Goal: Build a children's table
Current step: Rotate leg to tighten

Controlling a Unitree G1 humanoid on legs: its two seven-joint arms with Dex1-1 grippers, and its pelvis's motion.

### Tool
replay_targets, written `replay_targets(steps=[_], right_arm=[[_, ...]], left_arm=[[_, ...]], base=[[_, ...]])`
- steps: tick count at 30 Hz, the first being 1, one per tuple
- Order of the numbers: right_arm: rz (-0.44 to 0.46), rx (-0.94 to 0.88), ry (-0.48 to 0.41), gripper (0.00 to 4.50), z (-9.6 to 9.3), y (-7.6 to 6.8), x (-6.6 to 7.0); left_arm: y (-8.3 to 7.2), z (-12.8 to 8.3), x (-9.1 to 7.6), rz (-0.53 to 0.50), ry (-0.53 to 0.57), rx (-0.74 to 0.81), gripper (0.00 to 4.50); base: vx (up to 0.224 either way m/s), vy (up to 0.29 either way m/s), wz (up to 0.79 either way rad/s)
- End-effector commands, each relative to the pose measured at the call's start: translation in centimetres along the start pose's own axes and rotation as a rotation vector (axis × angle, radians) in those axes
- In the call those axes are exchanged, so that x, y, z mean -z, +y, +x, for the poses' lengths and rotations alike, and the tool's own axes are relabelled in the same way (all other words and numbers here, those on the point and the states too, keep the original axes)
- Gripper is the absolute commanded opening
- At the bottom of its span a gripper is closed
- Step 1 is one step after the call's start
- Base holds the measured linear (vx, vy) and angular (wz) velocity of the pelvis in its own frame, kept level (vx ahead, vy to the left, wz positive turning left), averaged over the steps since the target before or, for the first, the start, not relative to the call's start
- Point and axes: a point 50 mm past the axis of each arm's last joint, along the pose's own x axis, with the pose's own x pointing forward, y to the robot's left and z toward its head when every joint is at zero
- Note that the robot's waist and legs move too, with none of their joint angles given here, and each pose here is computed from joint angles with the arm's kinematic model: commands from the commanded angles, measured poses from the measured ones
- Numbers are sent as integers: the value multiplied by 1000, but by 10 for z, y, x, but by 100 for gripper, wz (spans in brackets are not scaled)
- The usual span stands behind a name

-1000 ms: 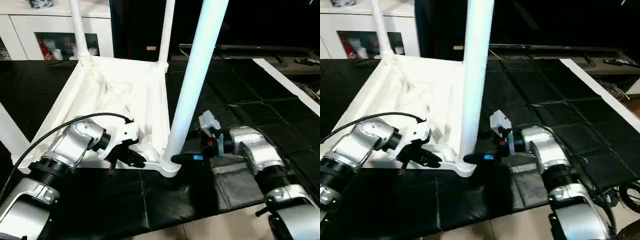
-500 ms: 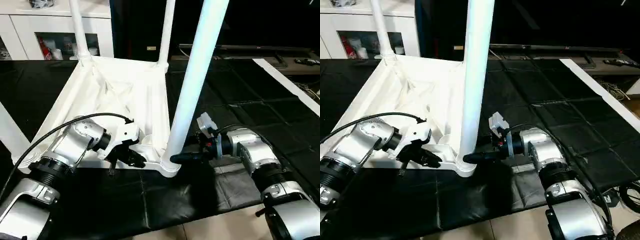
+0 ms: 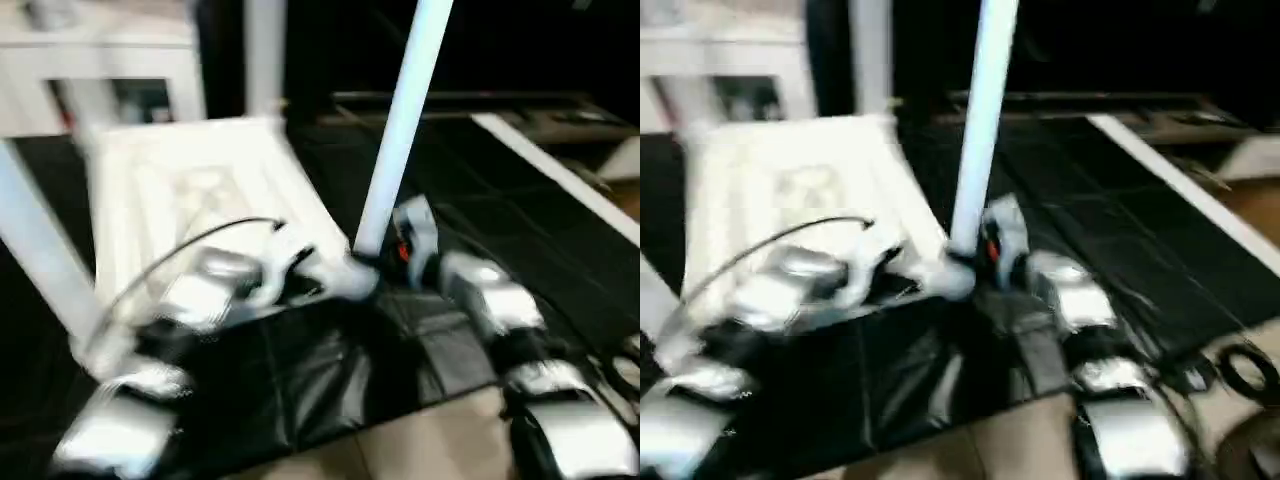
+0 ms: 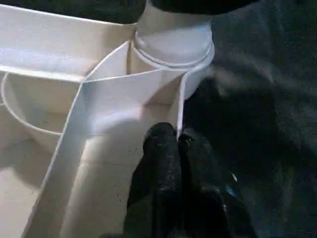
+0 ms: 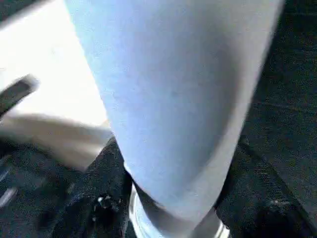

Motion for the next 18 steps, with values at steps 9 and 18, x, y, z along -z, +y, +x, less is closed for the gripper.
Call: replay_targets(steps=[9, 18], right_arm=[[-56, -133, 30, 267, 27, 48, 6], [-70, -215, -7, 334, 12, 40, 8]], left_arm=[[-17, 8, -29, 98, -89, 47, 0], [-8, -6, -14, 153, -34, 85, 0]], base=[[0, 0, 0], [0, 0, 0]])
